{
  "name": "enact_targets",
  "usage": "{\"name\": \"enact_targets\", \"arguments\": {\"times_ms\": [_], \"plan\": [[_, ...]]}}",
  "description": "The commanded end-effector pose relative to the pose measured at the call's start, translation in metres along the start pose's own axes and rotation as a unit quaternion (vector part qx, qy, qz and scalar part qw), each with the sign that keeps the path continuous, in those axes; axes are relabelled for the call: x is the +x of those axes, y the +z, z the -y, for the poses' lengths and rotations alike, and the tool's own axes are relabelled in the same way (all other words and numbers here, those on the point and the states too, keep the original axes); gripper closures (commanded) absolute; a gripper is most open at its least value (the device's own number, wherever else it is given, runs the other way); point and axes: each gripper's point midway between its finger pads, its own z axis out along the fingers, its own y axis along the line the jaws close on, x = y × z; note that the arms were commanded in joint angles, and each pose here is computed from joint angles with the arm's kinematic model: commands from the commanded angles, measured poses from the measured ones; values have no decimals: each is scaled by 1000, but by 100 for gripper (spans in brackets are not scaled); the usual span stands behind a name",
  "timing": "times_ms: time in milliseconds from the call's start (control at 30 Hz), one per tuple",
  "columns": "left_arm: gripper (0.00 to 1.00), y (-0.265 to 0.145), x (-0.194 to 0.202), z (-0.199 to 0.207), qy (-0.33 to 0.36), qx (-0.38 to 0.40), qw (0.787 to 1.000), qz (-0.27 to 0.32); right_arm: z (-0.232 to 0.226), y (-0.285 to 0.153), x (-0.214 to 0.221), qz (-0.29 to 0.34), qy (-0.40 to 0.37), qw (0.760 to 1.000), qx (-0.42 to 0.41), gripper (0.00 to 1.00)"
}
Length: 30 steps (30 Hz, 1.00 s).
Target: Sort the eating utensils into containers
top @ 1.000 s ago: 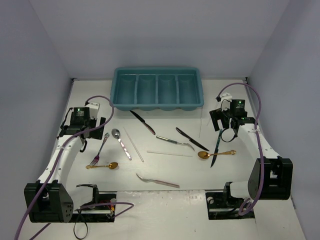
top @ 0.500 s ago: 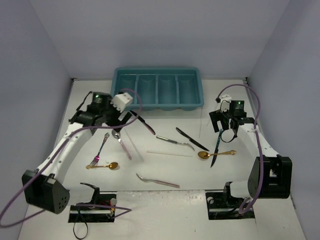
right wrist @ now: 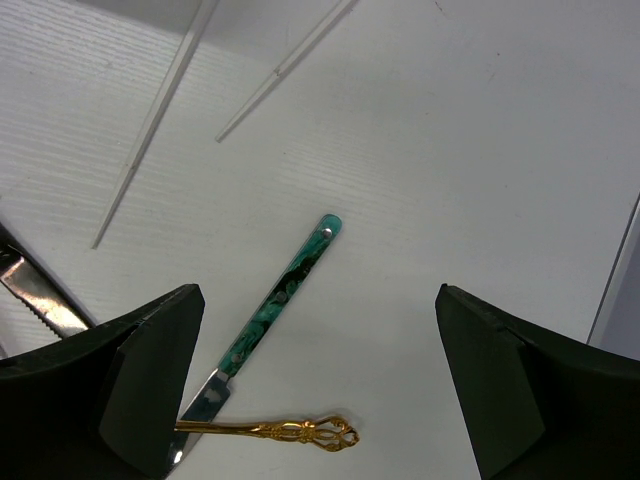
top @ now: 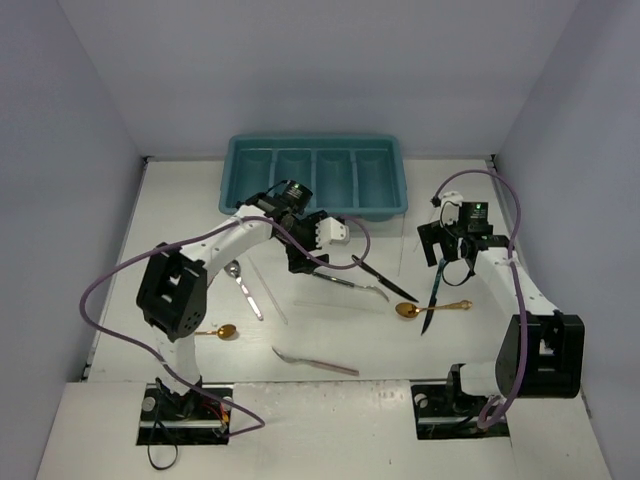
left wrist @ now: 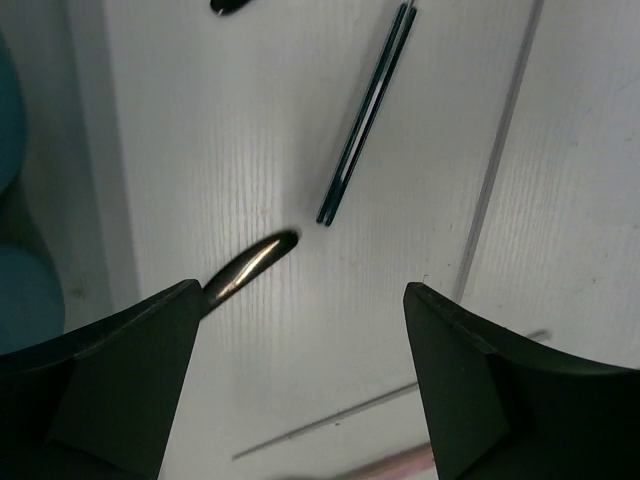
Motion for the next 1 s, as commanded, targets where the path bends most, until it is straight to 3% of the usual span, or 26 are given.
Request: {"name": "enact_targets", "arguments": {"times_ms": [0, 667, 967], "plan": [[23, 2, -58, 7, 93, 45, 992, 74, 2, -17, -28, 44, 8, 999, 4, 0], [33, 79, -42, 38, 119, 159, 979, 37, 10, -39, -52, 73, 24, 997, 6, 0], [63, 102, -18, 44, 118, 159, 980, -28, 15, -40, -46, 69, 24, 997, 11, 0]]}}
